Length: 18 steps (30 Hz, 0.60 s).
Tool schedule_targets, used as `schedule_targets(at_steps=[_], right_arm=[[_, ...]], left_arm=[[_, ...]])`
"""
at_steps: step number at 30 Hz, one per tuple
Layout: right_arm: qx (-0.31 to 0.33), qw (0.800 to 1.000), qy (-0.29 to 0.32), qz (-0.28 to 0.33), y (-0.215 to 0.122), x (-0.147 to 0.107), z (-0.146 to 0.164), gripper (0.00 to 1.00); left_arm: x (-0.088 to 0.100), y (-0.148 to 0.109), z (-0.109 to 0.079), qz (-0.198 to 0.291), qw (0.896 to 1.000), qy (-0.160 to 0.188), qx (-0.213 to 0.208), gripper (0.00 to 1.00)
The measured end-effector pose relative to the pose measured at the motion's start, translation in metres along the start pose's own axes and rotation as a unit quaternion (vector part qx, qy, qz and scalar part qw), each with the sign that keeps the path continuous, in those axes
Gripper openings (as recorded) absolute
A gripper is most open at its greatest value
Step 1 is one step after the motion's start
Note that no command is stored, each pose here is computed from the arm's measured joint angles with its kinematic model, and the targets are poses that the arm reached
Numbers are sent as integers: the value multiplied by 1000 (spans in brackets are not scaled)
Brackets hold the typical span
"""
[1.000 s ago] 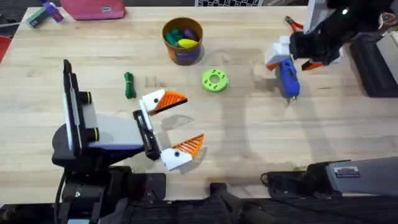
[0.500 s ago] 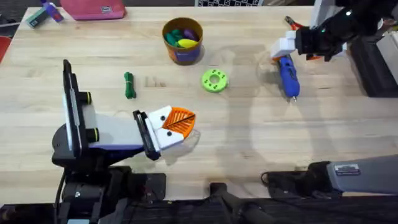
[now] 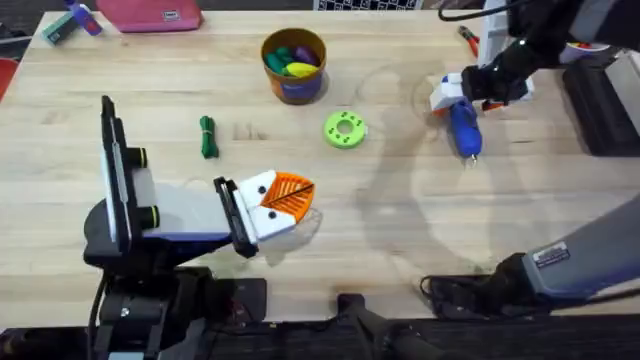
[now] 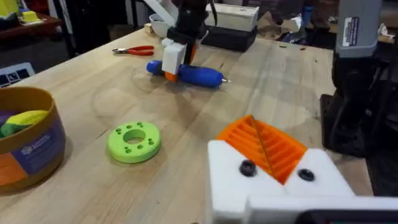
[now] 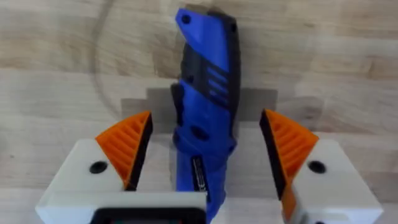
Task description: Pick up the gripper from the table and insert it into the empty holder that is missing its gripper. Then pick up a screw, insert it into the mounting hole, and use the screwdriver to tighten it. Finally, clean up the table by picking up the vegetable and placing it into the bucket.
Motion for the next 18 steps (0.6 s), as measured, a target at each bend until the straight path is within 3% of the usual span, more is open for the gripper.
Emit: schedule_targets(at_steps=[13,15,18], right_arm=[[-3,1000,-5,11,20,21,3,988],[-4,1000,-5,14,20,20,2,939],[-5,1000,-7,19,21,18,2,779]], left_arm=[[0,0,0,0,1000,0,0,9],[0,0,0,0,1000,0,0,9],[0,0,0,0,1000,0,0,9]])
Point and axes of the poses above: each hand's point on the last joint's axis, 136 mm out from that joint toward the fingers, its own y axis out along the fingers, its own z axis along the line the jaws close on, x = y × z, the point moved 2 cm from there along -y, back along the fingers, and after that the axes turned 15 degrees about y, right-handed, at the moved point
